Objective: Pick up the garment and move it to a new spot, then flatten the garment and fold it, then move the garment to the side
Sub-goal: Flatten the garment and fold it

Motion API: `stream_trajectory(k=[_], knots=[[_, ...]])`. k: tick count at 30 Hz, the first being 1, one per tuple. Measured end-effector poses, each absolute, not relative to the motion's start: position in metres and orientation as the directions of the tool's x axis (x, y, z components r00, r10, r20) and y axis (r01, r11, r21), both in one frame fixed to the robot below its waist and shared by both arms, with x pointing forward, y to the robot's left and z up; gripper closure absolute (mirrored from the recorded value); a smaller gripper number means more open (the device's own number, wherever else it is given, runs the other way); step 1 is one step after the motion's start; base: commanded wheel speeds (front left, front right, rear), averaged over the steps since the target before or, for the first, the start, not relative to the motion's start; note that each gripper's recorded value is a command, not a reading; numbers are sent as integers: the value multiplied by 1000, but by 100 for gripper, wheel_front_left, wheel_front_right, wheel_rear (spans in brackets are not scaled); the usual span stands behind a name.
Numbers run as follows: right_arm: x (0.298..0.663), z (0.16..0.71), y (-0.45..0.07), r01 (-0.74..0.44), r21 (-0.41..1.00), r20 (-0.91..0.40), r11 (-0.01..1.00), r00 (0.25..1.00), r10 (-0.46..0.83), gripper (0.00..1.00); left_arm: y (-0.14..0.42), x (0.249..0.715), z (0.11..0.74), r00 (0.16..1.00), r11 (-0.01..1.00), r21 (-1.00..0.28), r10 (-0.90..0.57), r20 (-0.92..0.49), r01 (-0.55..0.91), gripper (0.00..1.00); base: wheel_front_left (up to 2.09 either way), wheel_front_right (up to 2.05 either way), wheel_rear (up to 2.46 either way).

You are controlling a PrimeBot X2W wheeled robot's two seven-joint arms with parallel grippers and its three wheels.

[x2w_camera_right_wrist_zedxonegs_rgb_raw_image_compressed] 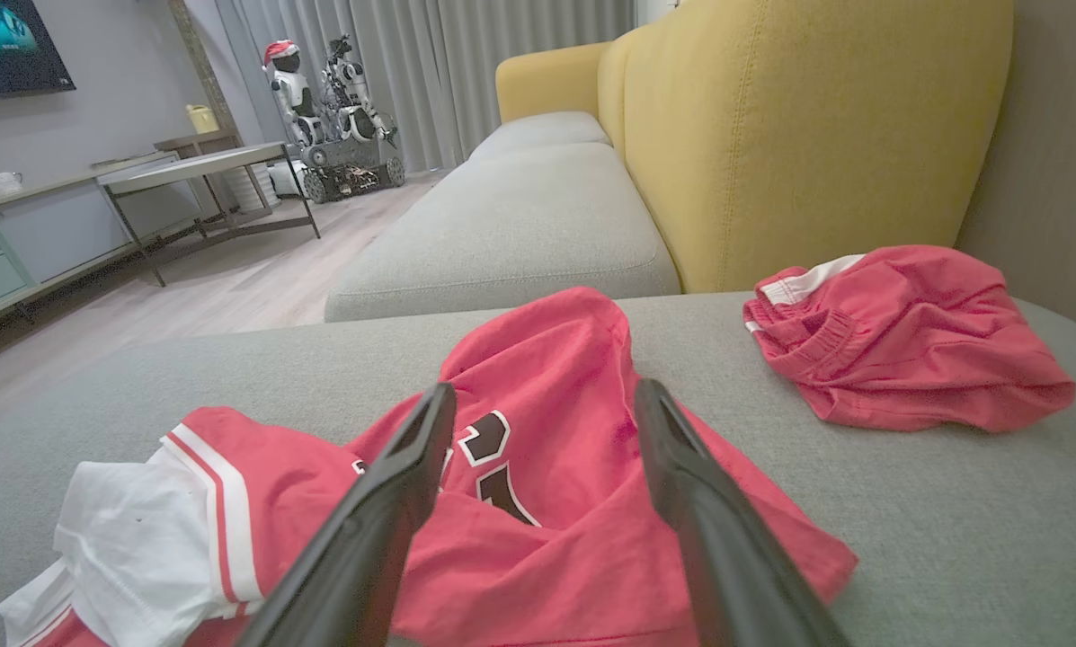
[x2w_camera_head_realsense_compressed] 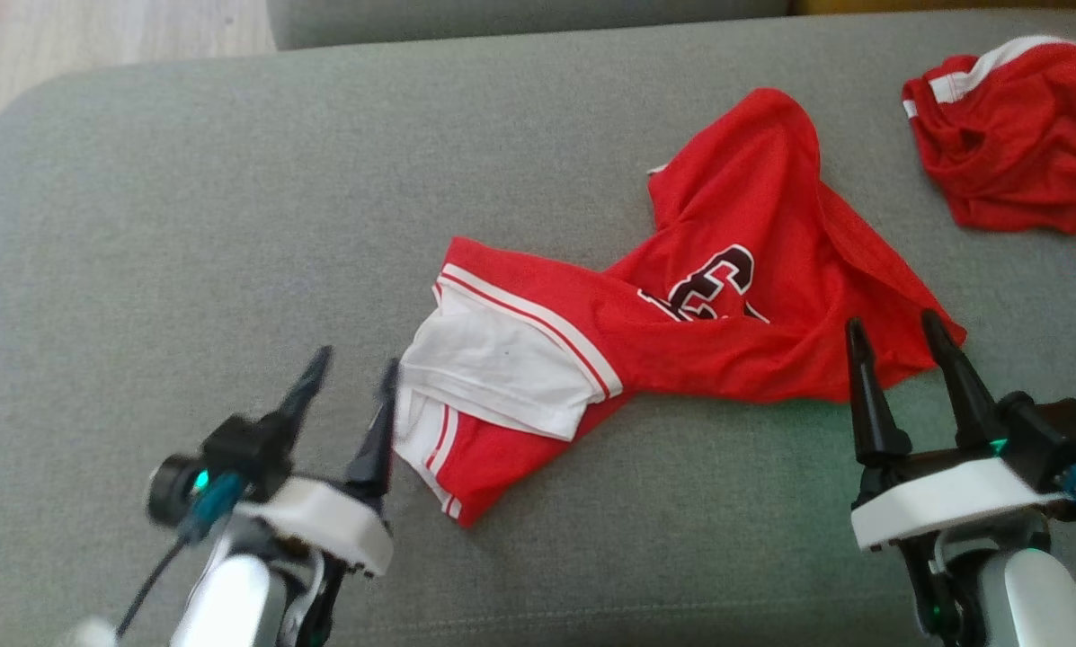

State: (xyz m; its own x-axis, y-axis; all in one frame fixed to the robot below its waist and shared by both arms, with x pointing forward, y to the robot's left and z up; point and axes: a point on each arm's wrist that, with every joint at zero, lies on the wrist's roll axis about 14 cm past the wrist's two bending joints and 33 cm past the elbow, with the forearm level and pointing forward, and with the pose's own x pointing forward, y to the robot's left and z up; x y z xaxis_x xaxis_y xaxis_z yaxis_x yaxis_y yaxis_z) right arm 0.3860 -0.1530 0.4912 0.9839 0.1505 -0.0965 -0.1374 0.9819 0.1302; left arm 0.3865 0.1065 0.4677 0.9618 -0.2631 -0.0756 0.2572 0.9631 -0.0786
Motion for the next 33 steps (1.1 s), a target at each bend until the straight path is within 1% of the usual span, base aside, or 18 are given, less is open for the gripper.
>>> stream_trajectory(k=[6,12,16,17,18,19,23,24,29,33], knots=[[387,484,-154,-131,135,-120,982,982,147,0,75,402,446,897,918,-145,-393,-205,369,0,0,0,0],[390,480,-160,-111,142,-131,984,983,129,0,62,413,420,841,894,-198,-446,-307,402,0,0,0,0],[388,476,-165,-90,150,-145,985,983,112,0,60,417,412,825,888,-224,-457,-332,402,0,0,0,0],[388,475,-166,-87,150,-148,985,983,109,0,60,417,411,823,887,-225,-459,-334,403,28,0,0,0],[387,474,-168,-82,149,-151,985,983,105,0,60,417,410,822,887,-226,-460,-335,403,78,0,0,0],[387,473,-169,-76,149,-154,986,983,99,0,60,418,410,823,886,-230,-460,-334,402,100,0,0,0],[386,465,-182,-36,144,-178,989,982,62,0,63,418,411,826,887,-226,-458,-329,401,100,0,0,0],[385,456,-193,-2,139,-205,990,978,31,0,64,419,413,830,889,-224,-454,-324,399,100,0,0,0],[389,434,-232,89,93,-282,992,958,-59,0,67,422,417,839,892,-221,-448,-308,395,100,0,0,0],[401,421,-245,108,72,-332,992,940,-79,0,69,425,416,846,895,-222,-440,-301,387,100,0,0,0]])
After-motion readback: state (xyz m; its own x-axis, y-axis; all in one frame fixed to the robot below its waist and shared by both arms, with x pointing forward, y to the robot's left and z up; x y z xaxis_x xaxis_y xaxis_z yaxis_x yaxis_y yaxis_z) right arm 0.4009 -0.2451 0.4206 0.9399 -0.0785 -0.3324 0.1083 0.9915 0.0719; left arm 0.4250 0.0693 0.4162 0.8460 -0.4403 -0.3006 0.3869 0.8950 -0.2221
